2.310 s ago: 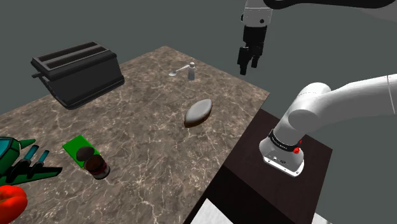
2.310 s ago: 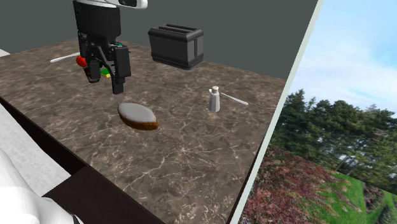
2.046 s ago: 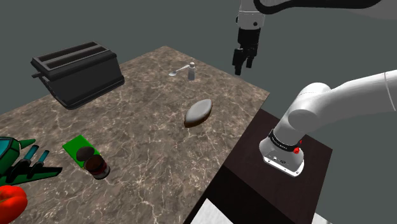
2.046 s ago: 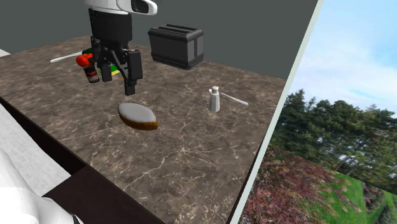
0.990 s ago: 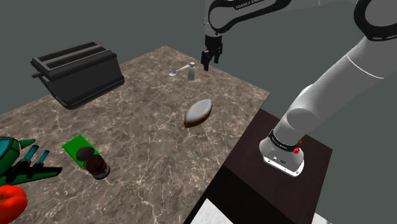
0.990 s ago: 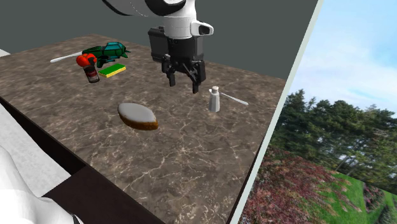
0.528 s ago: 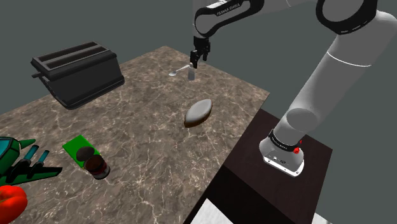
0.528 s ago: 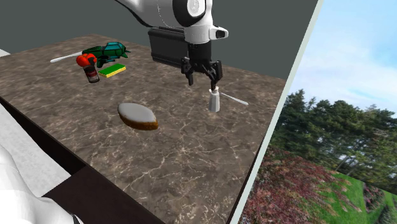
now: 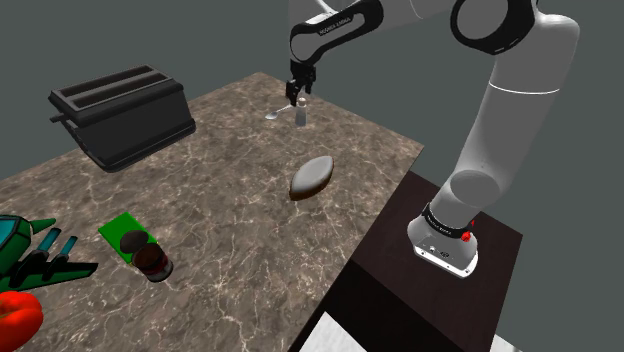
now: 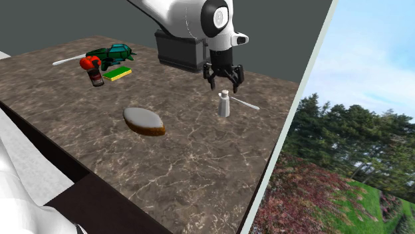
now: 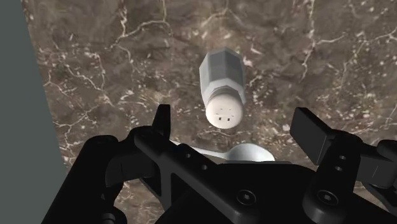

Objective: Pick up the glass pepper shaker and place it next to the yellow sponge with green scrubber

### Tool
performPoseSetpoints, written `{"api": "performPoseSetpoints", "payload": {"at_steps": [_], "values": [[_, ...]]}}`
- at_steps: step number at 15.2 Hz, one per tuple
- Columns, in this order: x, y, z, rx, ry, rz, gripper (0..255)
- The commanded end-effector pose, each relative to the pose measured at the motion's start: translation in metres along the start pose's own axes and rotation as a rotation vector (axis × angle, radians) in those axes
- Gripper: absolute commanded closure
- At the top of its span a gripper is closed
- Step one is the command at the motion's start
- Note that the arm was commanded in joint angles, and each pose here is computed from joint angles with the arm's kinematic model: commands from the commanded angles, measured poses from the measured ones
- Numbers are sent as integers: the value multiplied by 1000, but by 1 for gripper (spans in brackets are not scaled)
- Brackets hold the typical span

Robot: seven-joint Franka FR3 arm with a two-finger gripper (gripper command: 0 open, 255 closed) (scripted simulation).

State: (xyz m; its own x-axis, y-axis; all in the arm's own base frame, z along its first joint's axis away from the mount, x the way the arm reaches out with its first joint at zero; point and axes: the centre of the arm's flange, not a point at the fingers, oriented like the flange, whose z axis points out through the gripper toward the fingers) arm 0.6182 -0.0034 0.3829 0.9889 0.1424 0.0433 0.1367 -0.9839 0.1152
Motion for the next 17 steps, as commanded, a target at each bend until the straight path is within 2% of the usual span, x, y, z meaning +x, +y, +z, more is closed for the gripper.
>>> {"api": "performPoseSetpoints", "payload": {"at_steps": [1,5,12,13,17], "values": [[2,0,10,-1,1,-1,0],[1,0,29,-1,1,-1,0],[2,0,29,-1,1,-1,0],[2,0,29,-1,1,-1,255],[2,0,29,-1,1,-1,255]]}}
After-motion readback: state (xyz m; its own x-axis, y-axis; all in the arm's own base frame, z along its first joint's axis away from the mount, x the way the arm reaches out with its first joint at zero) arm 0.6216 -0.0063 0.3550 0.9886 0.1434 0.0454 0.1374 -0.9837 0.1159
